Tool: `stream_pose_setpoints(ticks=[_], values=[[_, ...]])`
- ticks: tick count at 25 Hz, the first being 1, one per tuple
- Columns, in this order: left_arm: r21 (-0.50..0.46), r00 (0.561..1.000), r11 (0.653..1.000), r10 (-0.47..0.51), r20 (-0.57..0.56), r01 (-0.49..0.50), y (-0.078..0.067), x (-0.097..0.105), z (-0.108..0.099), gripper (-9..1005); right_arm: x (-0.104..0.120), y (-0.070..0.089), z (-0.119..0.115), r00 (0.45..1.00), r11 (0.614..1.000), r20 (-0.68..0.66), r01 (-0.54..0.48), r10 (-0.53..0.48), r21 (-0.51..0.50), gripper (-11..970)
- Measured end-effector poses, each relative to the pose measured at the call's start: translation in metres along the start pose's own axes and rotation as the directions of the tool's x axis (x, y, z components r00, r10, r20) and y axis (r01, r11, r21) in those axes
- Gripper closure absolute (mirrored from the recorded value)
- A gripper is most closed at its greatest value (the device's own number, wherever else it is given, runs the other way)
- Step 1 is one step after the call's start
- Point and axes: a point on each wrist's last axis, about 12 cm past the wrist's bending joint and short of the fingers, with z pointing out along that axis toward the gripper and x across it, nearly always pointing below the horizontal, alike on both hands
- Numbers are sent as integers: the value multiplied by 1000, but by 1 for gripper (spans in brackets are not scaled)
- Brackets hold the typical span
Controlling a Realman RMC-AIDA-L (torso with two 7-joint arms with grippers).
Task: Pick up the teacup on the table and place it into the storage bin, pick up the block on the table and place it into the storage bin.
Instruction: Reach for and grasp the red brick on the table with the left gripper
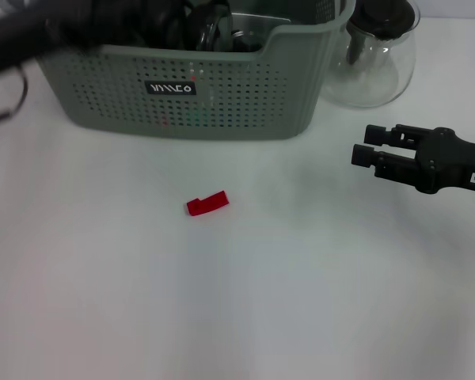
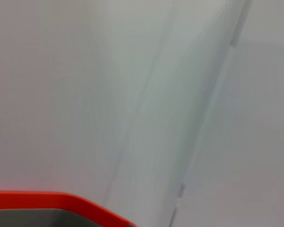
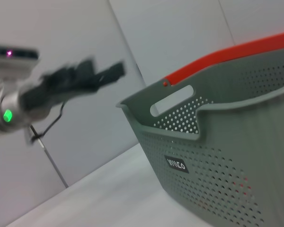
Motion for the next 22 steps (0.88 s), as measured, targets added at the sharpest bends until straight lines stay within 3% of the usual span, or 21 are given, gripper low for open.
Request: stream_pose_setpoints(ticks=[5,10,14,22], values=[[-27,992,993,111,-58,-113,-28,77,-29,289,-1,0,1,1000,1000,0,-3,3,-4,376],[-19,966,977,208,-155,-214,-54,134,-31,299,-2,0,2,1000,1000,2,-5,5,-8,376],[-46,947,975,200,-251,-218,-51,153,-26,323,-2,0,2,1000,1000,3,-4,4,-8,376],[-67,921,969,203,-331,-238,-40,161,-5,388,1,0,1,1000,1000,1,-11,11,0,376]])
